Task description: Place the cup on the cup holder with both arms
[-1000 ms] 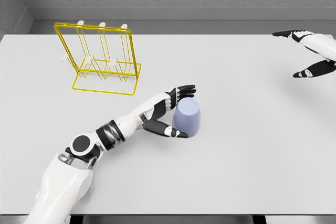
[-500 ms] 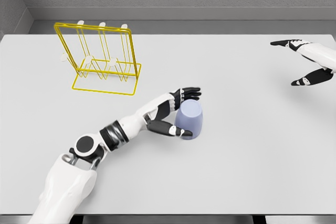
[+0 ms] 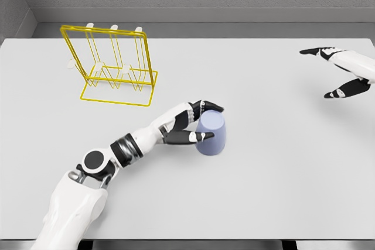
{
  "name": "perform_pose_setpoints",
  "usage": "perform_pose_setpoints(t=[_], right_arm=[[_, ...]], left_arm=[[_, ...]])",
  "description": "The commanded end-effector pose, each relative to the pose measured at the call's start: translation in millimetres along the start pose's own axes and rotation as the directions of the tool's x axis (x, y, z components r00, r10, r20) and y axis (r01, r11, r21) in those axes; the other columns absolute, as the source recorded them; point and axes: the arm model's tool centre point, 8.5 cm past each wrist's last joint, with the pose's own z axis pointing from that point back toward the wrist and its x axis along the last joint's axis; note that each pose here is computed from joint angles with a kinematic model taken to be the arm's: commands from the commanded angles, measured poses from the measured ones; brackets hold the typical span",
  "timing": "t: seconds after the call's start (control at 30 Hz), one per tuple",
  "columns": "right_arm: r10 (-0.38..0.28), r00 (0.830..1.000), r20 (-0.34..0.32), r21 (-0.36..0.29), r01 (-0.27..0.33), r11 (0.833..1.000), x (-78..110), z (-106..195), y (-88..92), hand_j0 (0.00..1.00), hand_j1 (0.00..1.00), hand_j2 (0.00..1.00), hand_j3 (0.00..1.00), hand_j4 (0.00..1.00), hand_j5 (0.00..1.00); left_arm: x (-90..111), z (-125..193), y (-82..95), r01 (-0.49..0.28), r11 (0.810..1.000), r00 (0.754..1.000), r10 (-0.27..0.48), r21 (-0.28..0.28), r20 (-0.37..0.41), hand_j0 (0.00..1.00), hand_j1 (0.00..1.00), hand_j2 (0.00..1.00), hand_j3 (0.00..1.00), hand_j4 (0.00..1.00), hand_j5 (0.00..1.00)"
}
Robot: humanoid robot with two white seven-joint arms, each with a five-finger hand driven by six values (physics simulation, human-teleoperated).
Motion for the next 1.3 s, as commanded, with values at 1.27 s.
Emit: perform_pose_setpoints(t=[1.27], right_arm=[[-0.008,1.0,0.019,-0.022,0.009,1.0,4.4,-8,-2.9,1.0,1.0,1.0,1.0,1.0,1.0]], left_arm=[[40,23,31.5,0.08,0.995,0.995,-0.083,0.057,0.053,0.46,0.46,0.46,0.46,0.46,0.46]])
